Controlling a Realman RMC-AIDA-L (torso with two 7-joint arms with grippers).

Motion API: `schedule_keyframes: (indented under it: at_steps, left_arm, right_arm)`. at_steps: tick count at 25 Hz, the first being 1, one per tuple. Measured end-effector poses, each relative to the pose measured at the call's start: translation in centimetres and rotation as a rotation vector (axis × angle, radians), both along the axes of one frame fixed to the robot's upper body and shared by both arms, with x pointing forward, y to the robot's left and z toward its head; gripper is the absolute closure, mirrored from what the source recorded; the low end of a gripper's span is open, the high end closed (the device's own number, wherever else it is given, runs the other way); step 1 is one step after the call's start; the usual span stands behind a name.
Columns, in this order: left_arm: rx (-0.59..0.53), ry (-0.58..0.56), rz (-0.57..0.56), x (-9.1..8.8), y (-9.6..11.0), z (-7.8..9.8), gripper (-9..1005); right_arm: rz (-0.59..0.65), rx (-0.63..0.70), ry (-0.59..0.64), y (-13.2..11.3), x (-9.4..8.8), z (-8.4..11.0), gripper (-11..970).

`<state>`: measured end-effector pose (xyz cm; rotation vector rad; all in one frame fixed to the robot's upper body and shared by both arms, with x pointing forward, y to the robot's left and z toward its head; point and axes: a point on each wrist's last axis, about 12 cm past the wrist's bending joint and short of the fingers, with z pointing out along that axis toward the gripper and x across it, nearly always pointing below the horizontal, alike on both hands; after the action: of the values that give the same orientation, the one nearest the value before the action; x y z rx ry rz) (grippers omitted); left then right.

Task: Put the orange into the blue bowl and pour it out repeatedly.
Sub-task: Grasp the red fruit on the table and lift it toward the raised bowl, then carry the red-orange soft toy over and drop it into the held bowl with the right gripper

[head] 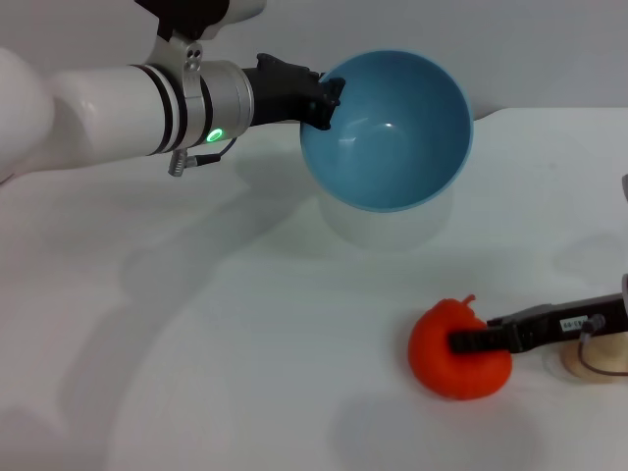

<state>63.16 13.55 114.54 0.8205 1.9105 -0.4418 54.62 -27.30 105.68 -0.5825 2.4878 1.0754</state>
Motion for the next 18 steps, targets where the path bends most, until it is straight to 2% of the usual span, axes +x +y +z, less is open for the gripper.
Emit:
schedule_keyframes:
  at_steps: [1, 9, 13, 18]
  left_arm:
    - [0.000, 0.000, 0.000, 0.0, 0.0, 0.0, 998]
    - [0.002, -0.003, 0.006, 0.1, 0.2, 0.0, 998]
    - [0.001, -0.001, 0.011, 0.1, 0.2, -0.1, 997]
    - [0.003, 0.001, 0.007, 0.2, 0.0, -0.1, 997]
  right_arm:
    - [0.000, 0.012, -0.012, 0.0, 0.0, 0.1, 631]
    - [0.012, 0.137, -0.133, -0.2, -0.3, 1.3, 700]
    - [0.035, 0.237, -0.255, -1.1, -0.7, 3.9, 736]
    - [0.076, 0.323, -0.469, -2.9, -1.5, 9.0, 784]
